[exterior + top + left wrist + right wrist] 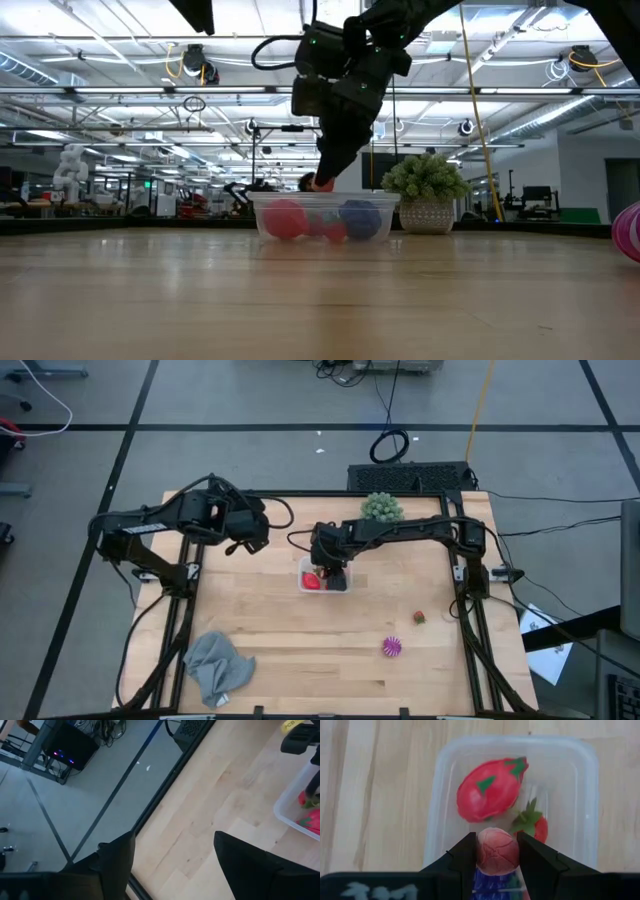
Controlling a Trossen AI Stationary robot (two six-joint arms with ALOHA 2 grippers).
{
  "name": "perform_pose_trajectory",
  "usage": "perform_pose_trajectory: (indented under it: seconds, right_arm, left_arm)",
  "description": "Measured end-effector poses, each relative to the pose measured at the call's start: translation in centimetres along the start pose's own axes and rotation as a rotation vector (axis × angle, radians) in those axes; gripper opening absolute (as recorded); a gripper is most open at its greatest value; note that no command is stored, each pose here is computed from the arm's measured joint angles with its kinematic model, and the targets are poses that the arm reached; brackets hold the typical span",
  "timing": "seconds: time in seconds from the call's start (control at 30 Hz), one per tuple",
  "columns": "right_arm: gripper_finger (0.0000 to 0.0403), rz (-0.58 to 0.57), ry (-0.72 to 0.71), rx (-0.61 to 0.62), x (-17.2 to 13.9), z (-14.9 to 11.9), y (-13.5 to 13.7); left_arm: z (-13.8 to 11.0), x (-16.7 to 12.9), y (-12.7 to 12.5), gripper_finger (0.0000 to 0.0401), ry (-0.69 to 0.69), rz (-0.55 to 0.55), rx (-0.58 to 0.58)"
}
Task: Pick and placing Produce into tupperware
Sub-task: Put the pink peach into the transparent bin
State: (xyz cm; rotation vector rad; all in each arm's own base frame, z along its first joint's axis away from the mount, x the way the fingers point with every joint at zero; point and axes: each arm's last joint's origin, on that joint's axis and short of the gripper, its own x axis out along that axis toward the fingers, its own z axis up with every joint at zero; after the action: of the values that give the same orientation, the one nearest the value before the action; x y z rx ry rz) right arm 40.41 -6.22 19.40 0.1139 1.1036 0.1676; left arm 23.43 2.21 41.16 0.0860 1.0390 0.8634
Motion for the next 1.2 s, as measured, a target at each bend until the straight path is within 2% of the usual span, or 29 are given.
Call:
perform_pose_trajectory:
  seconds: [0.87, 1.2]
  right_arm:
    - [0.0123, -0.014, -0.01, 0.018, -0.3, -0.1, -0.9]
    - [0.0123, -0.009, 0.023, 0.043, 1.2, -1.7, -1.1]
  left_arm:
    - [0.0, 0.0, 0.0, 0.0278, 0.001, -0.001, -0.018]
    - [0.0, 0.0, 0.0, 0.0278, 0.003, -0.006, -0.018]
